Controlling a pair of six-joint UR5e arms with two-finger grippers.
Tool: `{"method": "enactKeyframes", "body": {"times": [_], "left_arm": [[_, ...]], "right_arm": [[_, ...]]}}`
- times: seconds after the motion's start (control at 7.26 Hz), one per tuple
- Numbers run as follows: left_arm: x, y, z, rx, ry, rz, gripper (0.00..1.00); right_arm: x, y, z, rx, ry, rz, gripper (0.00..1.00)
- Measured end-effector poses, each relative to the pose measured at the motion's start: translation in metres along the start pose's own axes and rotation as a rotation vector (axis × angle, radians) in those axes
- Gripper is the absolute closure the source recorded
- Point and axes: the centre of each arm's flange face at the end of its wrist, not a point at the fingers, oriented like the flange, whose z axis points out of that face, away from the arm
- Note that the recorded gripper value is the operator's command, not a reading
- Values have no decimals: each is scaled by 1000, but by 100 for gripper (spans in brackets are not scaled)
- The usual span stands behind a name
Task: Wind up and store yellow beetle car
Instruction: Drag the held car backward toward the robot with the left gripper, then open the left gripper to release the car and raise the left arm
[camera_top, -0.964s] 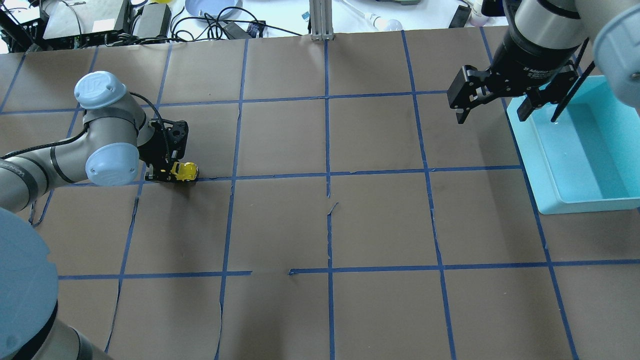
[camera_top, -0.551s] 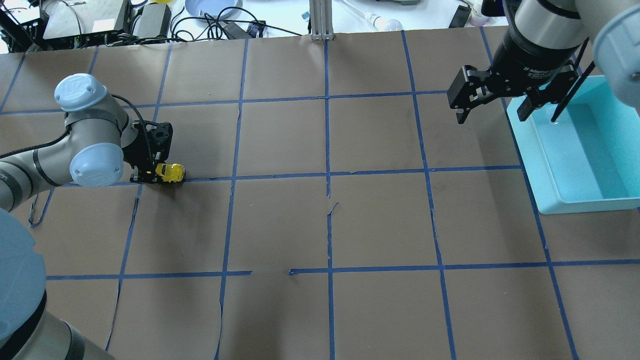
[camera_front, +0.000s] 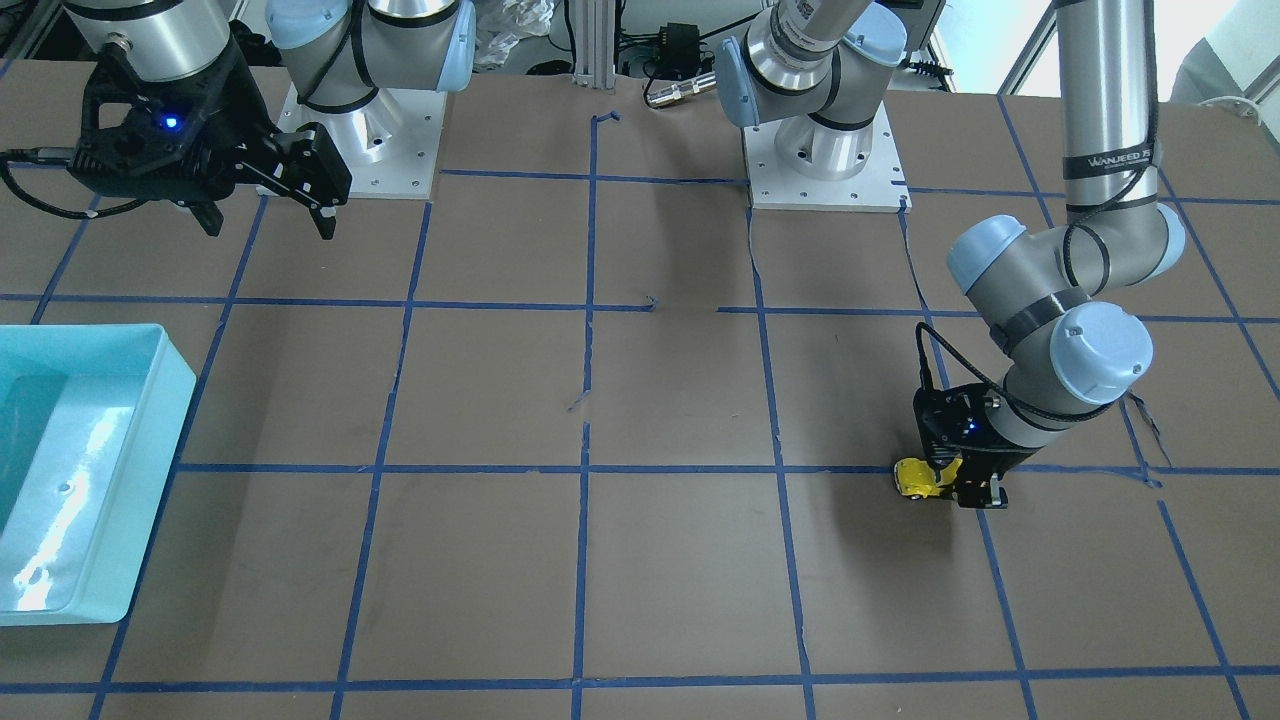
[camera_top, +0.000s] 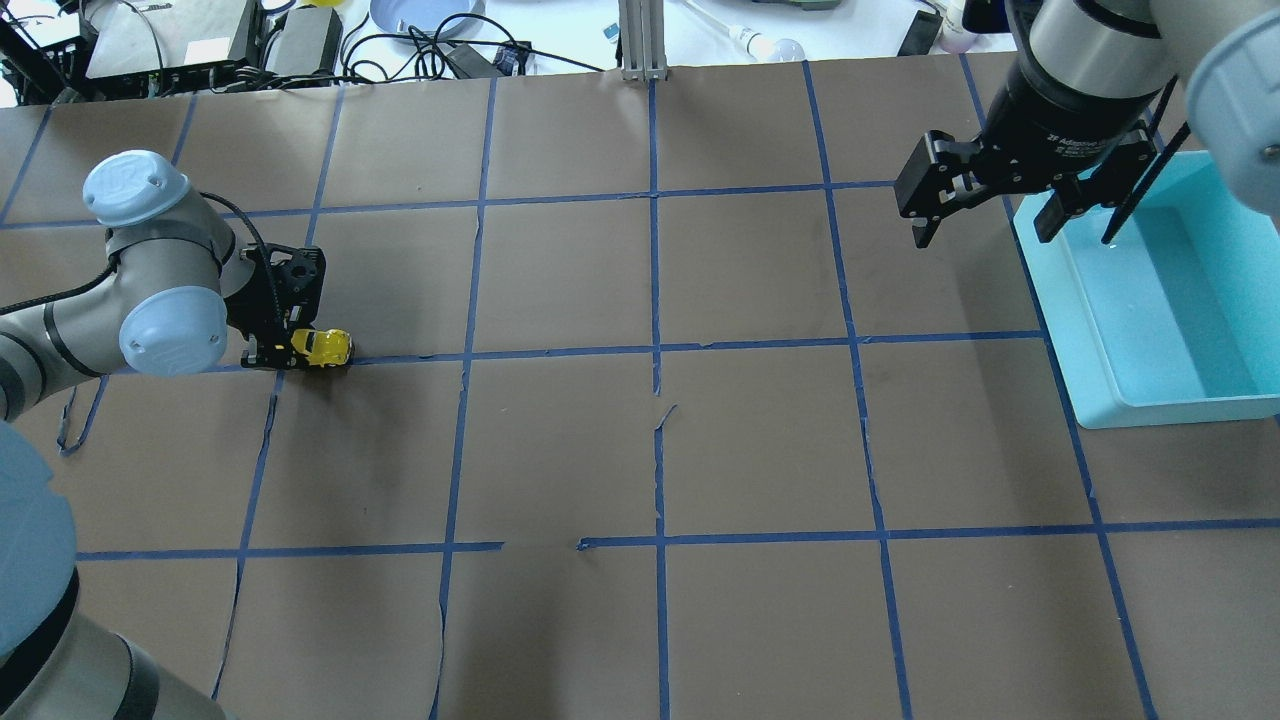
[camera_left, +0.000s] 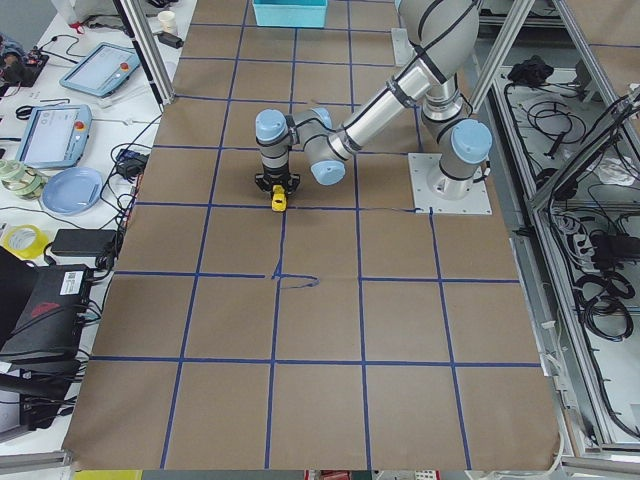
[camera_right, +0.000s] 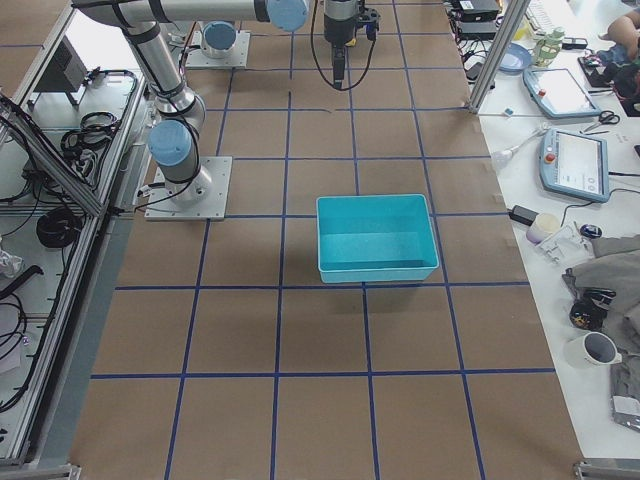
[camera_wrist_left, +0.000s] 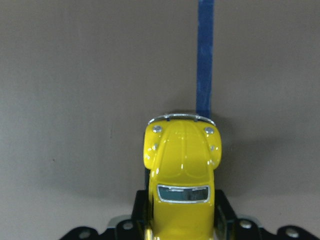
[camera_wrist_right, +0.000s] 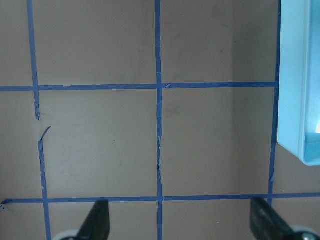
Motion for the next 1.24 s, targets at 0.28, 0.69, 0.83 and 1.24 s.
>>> {"method": "enactKeyframes", "body": {"times": [0.28,0.69,0.83,1.24], "left_arm": [[0,3,-1,-1,-2,-3,41],[-2,3,-5,-1,-14,-3,21],[-3,3,-7,0,-19,-3,21],[-3,2,-10,2,-26,-11,21]], "right_arm": [[0,0,0,1,1,-1,0],[0,0,0,1,0,-3,0],[0,0,0,0,0,-3,0],[0,0,0,0,0,-3,0]]}}
